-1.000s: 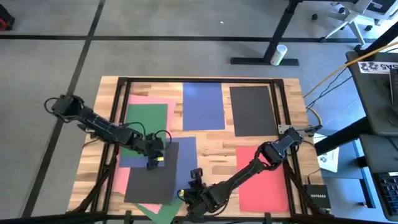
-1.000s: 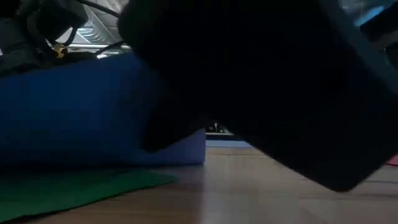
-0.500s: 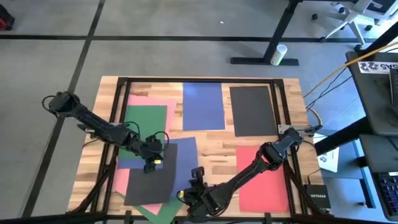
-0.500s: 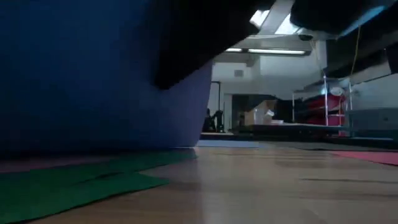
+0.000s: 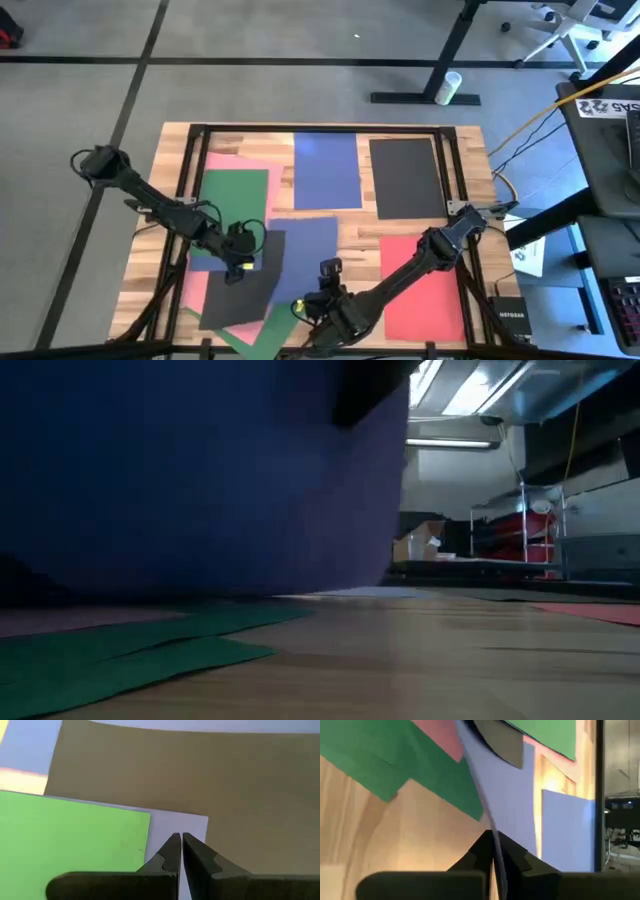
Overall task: Organize paper
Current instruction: Stack the blue paper on top of the other blue paper on the table
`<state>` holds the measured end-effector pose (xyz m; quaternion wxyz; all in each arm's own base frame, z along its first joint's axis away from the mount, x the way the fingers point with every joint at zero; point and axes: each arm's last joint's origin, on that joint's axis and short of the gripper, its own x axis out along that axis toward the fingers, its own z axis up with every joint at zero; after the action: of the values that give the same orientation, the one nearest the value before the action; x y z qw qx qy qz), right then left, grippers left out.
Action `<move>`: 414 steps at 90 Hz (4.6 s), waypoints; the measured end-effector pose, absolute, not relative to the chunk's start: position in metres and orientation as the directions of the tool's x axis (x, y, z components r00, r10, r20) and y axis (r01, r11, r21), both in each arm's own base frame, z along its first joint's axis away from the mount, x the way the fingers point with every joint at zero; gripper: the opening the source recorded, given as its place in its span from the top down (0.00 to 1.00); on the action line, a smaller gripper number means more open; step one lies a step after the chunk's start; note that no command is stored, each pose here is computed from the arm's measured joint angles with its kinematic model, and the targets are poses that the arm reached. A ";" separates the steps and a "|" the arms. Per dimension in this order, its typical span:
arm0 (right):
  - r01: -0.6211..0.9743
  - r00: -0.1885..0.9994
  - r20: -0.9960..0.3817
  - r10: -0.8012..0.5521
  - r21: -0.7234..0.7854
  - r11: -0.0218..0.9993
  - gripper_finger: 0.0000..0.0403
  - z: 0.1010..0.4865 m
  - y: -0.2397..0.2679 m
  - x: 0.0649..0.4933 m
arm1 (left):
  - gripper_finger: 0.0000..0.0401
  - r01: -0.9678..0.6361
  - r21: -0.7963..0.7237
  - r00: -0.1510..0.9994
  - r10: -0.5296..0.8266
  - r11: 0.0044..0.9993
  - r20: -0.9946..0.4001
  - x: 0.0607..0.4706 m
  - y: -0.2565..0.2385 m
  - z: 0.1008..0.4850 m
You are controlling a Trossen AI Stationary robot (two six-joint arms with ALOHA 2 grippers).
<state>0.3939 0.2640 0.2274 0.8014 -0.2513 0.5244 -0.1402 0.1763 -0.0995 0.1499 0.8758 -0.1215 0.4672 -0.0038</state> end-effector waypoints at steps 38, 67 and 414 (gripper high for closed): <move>0.069 0.449 -0.698 -0.558 -0.595 0.801 1.00 0.285 0.243 0.370 | 1.00 -0.092 -0.246 0.607 -0.141 0.965 -0.782 0.177 -0.107 0.153; 0.198 0.515 -0.612 -0.600 -0.596 0.778 1.00 0.331 0.213 0.363 | 1.00 -0.108 -0.250 0.614 -0.133 0.962 -0.778 0.177 -0.107 0.154; -0.465 -0.123 -0.989 -0.084 -0.017 0.885 1.00 0.174 0.171 0.360 | 1.00 -0.104 -0.206 0.637 -0.094 0.973 -0.765 0.187 -0.113 0.141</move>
<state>0.3603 0.1713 0.1738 0.6353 -0.1869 0.7341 0.1500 0.1871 -0.1131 0.1414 0.8973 -0.1161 0.4260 0.0030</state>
